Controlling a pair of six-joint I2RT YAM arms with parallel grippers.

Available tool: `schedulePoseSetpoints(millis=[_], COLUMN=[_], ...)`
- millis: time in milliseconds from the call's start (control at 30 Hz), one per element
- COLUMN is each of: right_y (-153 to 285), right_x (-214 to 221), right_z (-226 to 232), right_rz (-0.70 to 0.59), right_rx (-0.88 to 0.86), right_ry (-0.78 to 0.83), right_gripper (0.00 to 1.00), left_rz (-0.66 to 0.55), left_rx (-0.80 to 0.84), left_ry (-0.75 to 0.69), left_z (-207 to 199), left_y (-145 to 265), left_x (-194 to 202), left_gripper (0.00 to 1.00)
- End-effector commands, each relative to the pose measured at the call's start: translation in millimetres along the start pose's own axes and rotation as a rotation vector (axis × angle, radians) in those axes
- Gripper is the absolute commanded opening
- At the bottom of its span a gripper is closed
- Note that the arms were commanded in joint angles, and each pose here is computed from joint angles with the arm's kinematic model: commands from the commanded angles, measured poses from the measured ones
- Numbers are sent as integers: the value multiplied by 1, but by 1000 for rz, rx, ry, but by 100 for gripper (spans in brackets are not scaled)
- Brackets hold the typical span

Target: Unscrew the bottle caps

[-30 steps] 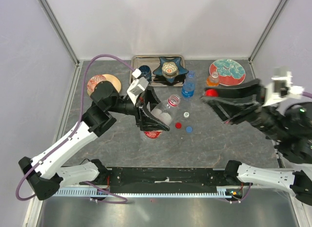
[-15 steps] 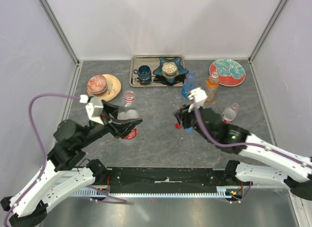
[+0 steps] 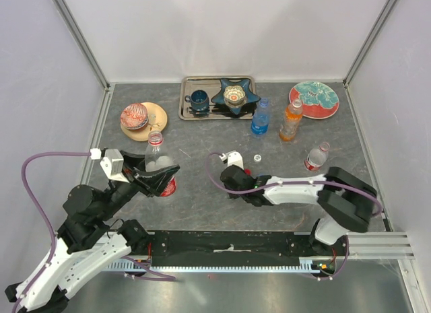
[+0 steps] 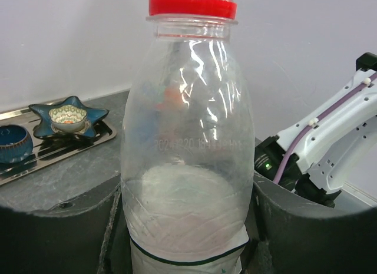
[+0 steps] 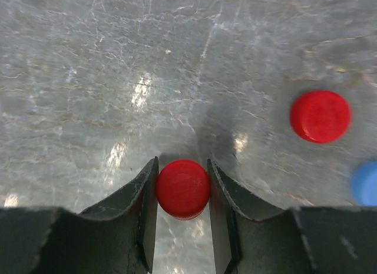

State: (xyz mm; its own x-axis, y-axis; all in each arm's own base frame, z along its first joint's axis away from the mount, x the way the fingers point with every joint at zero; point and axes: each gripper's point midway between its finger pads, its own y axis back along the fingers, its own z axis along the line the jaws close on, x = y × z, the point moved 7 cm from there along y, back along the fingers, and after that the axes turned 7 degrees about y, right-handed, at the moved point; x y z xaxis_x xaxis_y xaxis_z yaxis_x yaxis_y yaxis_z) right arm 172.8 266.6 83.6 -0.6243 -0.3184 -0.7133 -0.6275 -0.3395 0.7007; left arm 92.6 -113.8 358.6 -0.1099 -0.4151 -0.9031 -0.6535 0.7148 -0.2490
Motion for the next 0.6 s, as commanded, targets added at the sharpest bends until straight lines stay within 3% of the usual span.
schedulePoseSetpoints(millis=[0, 267, 400, 433, 567], right_y=[-21, -35, -31, -30, -25], right_x=[-21, -13, -3, 3, 10], right_z=[24, 22, 16, 13, 7], right_rz=[-48, -1, 30, 39, 43], right_rx=[-51, 16, 32, 36, 50], right_ry=[-68, -81, -88, -94, -104], right_gripper=[0, 2, 29, 42, 59], left_rz=[-23, -23, -22, -21, -11], left_rx=[-41, -39, -41, -40, -44], left_ry=[-31, -47, -45, -45, -40], left_z=[6, 6, 6, 6, 7], left_y=[4, 3, 4, 4, 4], left_x=[-1, -2, -2, -2, 1], left_gripper=[50, 50, 50, 50, 50])
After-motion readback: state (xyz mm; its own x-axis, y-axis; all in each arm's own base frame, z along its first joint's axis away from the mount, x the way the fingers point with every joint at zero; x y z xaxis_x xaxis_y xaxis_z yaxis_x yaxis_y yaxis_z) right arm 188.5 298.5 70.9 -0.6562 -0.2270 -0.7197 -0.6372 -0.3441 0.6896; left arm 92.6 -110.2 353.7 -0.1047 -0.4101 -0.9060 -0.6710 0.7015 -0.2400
